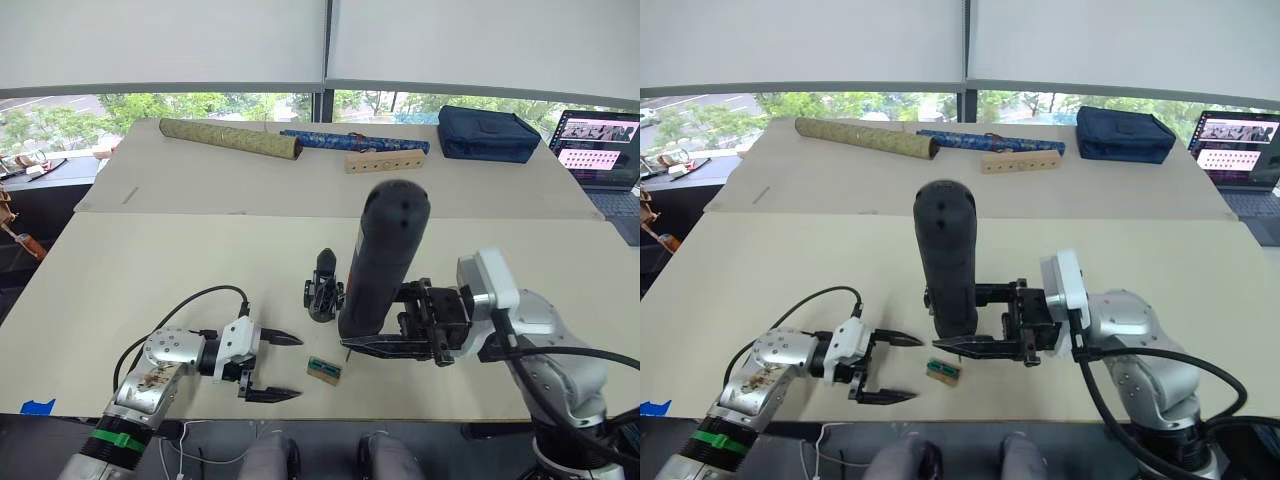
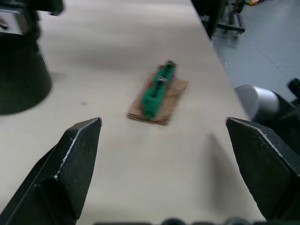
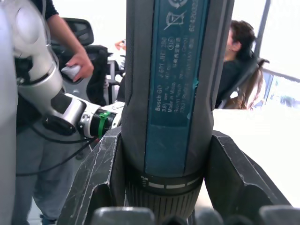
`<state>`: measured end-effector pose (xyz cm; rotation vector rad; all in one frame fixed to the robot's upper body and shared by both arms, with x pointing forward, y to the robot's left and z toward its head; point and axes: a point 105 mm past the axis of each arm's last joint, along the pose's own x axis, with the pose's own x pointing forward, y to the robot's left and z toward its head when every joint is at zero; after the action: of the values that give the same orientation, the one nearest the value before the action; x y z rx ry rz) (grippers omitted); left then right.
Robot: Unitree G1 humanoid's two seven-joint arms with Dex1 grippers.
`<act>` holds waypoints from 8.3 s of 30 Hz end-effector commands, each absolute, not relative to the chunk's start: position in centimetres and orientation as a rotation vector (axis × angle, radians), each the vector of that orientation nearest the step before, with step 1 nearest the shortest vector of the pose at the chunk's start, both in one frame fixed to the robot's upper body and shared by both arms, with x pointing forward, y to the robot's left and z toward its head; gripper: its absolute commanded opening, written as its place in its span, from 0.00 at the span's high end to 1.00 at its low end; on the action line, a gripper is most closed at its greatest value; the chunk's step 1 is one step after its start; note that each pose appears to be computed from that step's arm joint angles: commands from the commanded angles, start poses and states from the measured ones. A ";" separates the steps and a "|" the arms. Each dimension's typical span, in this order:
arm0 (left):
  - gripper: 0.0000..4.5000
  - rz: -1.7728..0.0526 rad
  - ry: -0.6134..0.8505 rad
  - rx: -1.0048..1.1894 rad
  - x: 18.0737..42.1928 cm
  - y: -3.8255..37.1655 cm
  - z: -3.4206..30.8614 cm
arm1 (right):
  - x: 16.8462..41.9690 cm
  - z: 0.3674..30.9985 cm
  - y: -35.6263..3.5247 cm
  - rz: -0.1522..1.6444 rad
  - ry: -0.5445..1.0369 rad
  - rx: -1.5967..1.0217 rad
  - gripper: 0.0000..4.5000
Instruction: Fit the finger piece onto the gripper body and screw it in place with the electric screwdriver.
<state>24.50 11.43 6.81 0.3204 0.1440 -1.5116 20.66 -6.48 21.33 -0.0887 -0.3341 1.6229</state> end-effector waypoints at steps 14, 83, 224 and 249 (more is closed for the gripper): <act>0.00 -1.614 0.168 0.358 23.9 8.2 4.9 | 19.7 20.5 -4.7 1.778 -0.399 -0.115 0.57; 0.00 -1.561 0.209 0.323 23.1 8.2 3.1 | 21.3 18.9 -5.2 1.704 -0.349 -0.135 0.57; 0.00 -1.235 -0.106 0.130 27.6 14.6 15.3 | 28.2 30.8 -6.6 1.539 -0.467 -0.026 0.57; 0.00 -1.301 -0.023 0.207 29.5 12.4 11.6 | 29.2 27.9 -2.6 1.580 -0.325 -0.015 0.57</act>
<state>29.54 12.82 10.96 0.1935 0.0091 -1.2833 29.77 -2.66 26.09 0.0080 -0.2557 1.5567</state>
